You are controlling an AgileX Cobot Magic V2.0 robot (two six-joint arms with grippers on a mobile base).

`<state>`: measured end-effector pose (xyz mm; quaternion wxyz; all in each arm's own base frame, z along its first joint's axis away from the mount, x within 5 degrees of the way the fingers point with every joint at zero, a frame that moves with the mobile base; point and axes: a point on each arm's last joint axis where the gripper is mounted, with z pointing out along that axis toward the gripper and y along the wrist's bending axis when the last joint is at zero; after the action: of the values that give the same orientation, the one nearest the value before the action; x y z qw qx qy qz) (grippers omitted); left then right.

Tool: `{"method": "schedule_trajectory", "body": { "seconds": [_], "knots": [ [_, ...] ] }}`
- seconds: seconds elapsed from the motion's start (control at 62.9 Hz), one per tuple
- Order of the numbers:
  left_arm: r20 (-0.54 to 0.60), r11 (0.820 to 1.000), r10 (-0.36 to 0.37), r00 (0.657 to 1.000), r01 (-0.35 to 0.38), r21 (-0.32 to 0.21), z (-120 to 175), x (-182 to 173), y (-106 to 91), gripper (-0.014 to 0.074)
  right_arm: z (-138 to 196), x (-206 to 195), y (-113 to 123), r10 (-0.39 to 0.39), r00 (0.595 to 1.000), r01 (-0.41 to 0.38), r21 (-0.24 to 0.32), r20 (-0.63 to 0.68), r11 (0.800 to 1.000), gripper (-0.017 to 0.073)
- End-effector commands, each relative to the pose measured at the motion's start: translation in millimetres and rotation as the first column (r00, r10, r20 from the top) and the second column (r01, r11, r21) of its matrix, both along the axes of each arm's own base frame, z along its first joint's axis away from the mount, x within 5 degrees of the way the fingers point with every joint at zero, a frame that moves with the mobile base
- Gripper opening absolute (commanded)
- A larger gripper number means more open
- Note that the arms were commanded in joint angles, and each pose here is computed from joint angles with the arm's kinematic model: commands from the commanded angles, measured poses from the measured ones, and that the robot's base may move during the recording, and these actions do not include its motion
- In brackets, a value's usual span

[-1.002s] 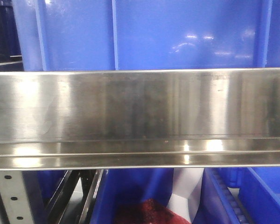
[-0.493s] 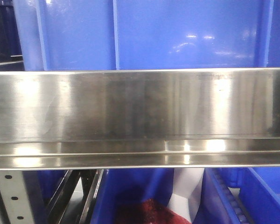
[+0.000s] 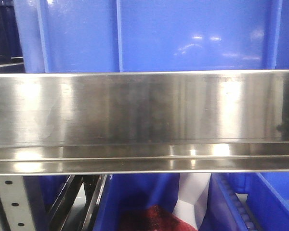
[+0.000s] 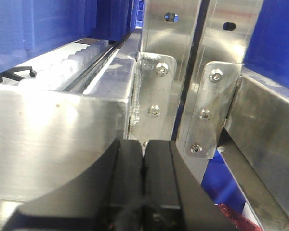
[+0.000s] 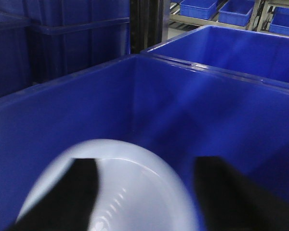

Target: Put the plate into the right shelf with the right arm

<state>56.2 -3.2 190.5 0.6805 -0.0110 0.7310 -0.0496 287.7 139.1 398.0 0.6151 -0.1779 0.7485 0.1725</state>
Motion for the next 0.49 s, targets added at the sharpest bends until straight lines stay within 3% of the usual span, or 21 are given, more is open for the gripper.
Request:
{"method": "schedule_trajectory", "body": {
  "seconds": [0.0,0.35,0.477],
  "knots": [
    [0.086,1.000,-0.002,0.996,0.003,-0.011,5.3,0.1,-0.2,-0.0047,30.1,-5.4,-8.4,-0.050,0.990,0.043,0.056,0.131,0.997,0.0632],
    [0.086,1.000,-0.002,0.996,0.003,-0.011,5.3,0.1,-0.2,-0.0047,34.3,-11.2,-9.9,-0.040,0.990,0.032,0.057,0.132,0.998,0.0633],
    [0.086,1.000,-0.002,0.996,0.003,-0.011,5.3,0.1,-0.2,-0.0047,38.4,-22.7,-11.2,0.001,0.995,-0.006,0.042,0.105,0.999,0.0608]
  ]
}}
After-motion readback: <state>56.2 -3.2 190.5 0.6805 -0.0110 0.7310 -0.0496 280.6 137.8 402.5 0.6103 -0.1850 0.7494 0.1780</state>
